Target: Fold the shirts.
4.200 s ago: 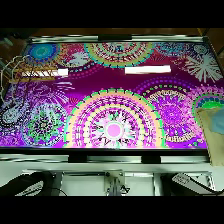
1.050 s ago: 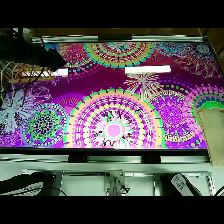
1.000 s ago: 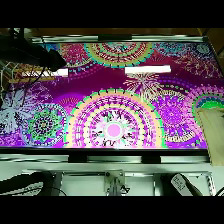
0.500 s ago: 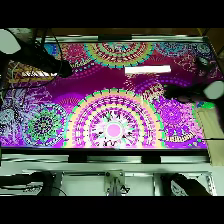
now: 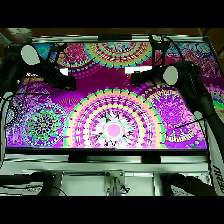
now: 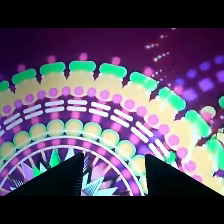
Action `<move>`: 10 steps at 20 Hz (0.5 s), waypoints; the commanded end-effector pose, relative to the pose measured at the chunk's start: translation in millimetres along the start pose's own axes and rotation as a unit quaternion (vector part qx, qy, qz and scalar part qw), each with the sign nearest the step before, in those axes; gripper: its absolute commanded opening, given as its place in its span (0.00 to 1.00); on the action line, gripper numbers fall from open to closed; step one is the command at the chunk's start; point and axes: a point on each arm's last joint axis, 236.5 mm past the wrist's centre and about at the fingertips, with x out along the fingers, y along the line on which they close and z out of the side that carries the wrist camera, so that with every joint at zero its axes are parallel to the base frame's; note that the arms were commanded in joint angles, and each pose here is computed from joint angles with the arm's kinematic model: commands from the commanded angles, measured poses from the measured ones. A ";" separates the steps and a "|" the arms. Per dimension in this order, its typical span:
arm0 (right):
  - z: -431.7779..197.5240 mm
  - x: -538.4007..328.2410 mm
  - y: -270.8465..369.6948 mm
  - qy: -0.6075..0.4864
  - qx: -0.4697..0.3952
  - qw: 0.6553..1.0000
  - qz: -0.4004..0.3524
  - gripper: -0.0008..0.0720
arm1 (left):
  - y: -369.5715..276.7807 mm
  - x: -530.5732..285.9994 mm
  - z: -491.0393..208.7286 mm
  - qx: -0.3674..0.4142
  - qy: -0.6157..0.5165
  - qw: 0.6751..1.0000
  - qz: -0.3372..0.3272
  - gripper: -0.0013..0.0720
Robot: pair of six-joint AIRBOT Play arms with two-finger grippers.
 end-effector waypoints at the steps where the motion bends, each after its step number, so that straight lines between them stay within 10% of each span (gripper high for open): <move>1: -33.7 -1.2 -4.8 0.081 0.002 0.997 -0.018 0.71 | 0.6 5.9 14.9 -0.010 -0.037 0.999 0.001 0.66; 10: -35.6 -1.4 -3.4 0.085 0.003 0.996 -0.015 0.71 | 1.6 6.9 16.1 -0.005 -0.038 0.999 0.002 0.66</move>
